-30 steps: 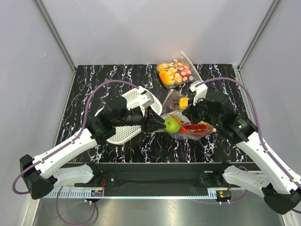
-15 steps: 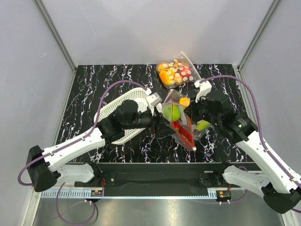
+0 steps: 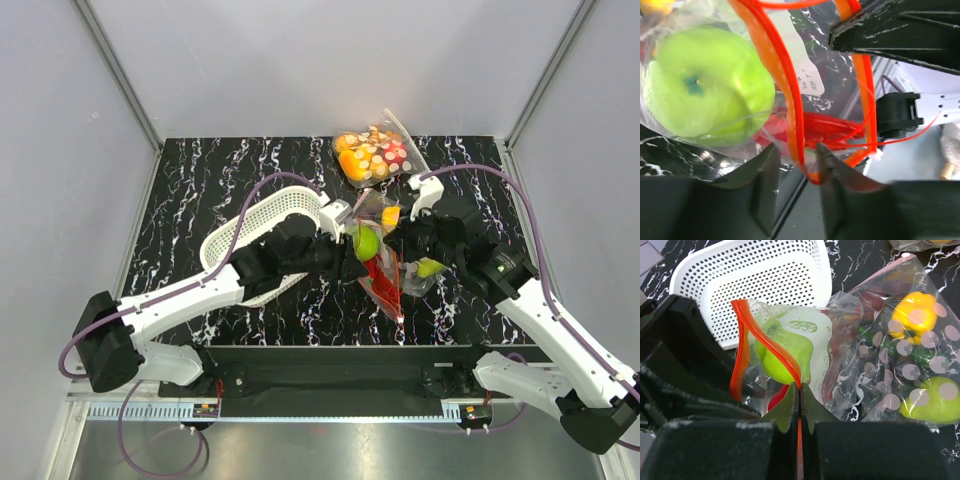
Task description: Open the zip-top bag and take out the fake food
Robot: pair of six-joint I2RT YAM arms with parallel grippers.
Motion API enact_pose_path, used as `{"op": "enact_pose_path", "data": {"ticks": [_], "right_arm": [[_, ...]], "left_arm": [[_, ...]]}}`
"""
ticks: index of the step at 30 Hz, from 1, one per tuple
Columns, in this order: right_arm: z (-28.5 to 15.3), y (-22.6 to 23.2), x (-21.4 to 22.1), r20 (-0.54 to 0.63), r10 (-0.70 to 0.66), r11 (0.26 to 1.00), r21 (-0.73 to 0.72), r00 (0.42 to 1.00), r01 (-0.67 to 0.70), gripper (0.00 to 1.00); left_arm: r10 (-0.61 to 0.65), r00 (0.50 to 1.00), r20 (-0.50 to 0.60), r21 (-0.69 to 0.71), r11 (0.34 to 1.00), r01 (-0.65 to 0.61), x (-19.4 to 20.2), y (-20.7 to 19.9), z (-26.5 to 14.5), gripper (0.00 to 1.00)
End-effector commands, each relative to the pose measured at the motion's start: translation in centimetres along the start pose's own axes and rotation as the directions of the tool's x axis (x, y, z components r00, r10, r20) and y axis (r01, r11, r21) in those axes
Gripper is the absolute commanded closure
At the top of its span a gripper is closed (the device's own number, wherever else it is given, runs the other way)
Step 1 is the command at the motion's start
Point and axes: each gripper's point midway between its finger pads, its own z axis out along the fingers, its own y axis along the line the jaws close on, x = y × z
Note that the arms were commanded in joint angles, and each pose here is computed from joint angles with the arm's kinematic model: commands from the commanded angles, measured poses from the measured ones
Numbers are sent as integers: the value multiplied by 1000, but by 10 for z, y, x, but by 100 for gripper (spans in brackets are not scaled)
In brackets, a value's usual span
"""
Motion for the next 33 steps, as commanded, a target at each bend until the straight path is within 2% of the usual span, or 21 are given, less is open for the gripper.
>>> {"op": "enact_pose_path", "data": {"ticks": [1, 2, 5, 10, 12, 15, 18, 21, 24, 25, 26, 29, 32, 33], "right_arm": [[-7, -2, -25, 109, 13, 1000, 24, 994, -16, 100], [-9, -6, -24, 106, 15, 999, 47, 994, -20, 100], [-20, -19, -28, 120, 11, 992, 121, 993, -26, 100], [-48, -35, -38, 150, -10, 976, 217, 989, -23, 100], [-58, -38, -44, 165, -14, 971, 237, 986, -25, 100], [-66, -37, -48, 167, -19, 971, 240, 986, -22, 100], [-64, -32, -48, 158, -10, 976, 216, 987, -25, 100], [-53, -26, -40, 133, 8, 984, 177, 991, -32, 100], [-35, -15, -30, 110, 31, 993, 106, 993, -43, 100], [-28, -12, -29, 107, 35, 995, 94, 994, -45, 100], [-22, -13, -22, 88, 38, 995, 90, 995, -46, 100], [-9, -11, -15, 70, 43, 996, 76, 997, -48, 100], [2, -5, -8, 55, 47, 998, 40, 997, -50, 100], [7, -2, -5, 38, 55, 998, 19, 998, -56, 100]], "left_arm": [[36, 997, 75, -13, 999, -35, -27, -7, -1, 71], [38, 997, 70, -11, 999, -38, -26, -7, 0, 84], [40, 998, 45, -5, 999, -40, -21, -4, 9, 100], [75, 996, 49, 48, 996, -77, -22, -11, 16, 100], [106, 991, 78, 111, 987, -115, -28, -22, 16, 100], [133, 989, 68, 194, 970, -144, -28, -36, 19, 100], [132, 990, 55, 206, 968, -141, -25, -37, 21, 100], [115, 992, 50, 105, 987, -120, -16, -16, 18, 100], [81, 996, 46, -94, 993, -77, -6, 21, 3, 100], [65, 997, 37, -149, 987, -59, 3, 34, -1, 100], [54, 996, 72, -212, 976, -38, -1, 42, -14, 100], [34, 993, 111, -317, 949, 3, 5, 61, -36, 100], [26, 993, 114, -392, 920, 21, 14, 76, -51, 99], [26, 994, 109, -404, 914, 21, 17, 79, -53, 96]]}}
